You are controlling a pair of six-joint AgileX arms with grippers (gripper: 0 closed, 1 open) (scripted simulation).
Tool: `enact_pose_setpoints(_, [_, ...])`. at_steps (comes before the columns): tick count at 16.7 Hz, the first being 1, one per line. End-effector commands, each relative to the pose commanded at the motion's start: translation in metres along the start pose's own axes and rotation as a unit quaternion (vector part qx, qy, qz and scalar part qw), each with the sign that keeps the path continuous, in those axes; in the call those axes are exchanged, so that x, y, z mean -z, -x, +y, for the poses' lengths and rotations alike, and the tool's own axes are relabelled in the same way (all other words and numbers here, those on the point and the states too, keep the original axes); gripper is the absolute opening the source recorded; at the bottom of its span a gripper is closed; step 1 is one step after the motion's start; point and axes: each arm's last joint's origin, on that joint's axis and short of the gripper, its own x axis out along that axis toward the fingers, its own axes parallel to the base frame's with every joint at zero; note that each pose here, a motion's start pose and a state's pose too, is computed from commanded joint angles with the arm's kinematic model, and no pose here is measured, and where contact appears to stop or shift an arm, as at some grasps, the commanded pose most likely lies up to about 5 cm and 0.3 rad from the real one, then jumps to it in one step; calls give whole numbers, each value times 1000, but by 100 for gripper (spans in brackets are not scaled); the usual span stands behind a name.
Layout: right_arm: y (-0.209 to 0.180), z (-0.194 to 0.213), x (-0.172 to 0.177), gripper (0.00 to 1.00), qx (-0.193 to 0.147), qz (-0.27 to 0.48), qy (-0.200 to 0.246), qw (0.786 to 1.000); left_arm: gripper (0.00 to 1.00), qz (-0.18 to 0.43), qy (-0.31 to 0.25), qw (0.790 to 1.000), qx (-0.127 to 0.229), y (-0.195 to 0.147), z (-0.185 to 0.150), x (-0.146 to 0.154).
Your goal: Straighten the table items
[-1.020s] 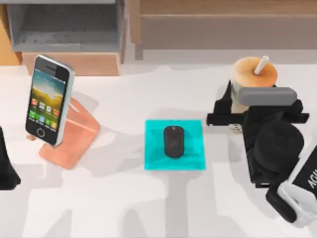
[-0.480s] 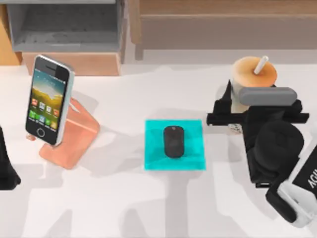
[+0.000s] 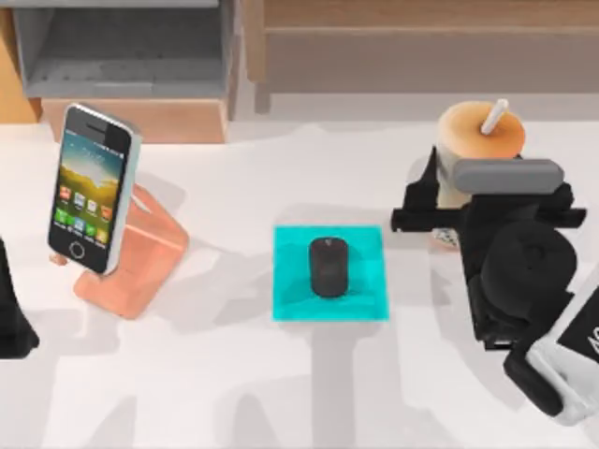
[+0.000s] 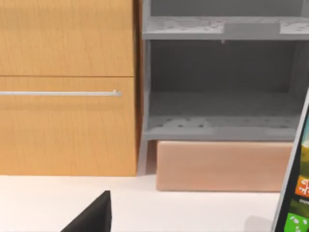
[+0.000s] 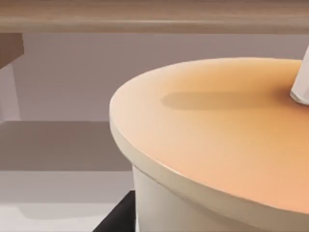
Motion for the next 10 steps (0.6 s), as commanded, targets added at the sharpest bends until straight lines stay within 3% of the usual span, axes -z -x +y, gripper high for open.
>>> enact_pose_setpoints(6, [0,0,-2,0,0,0,-1,1000,100,0,0,1000,0,0,0,0])
enact_pose_setpoints(10, [-22,-12,-33,0,0,-64,-44,997,100,0,0,1000,0,0,0,0])
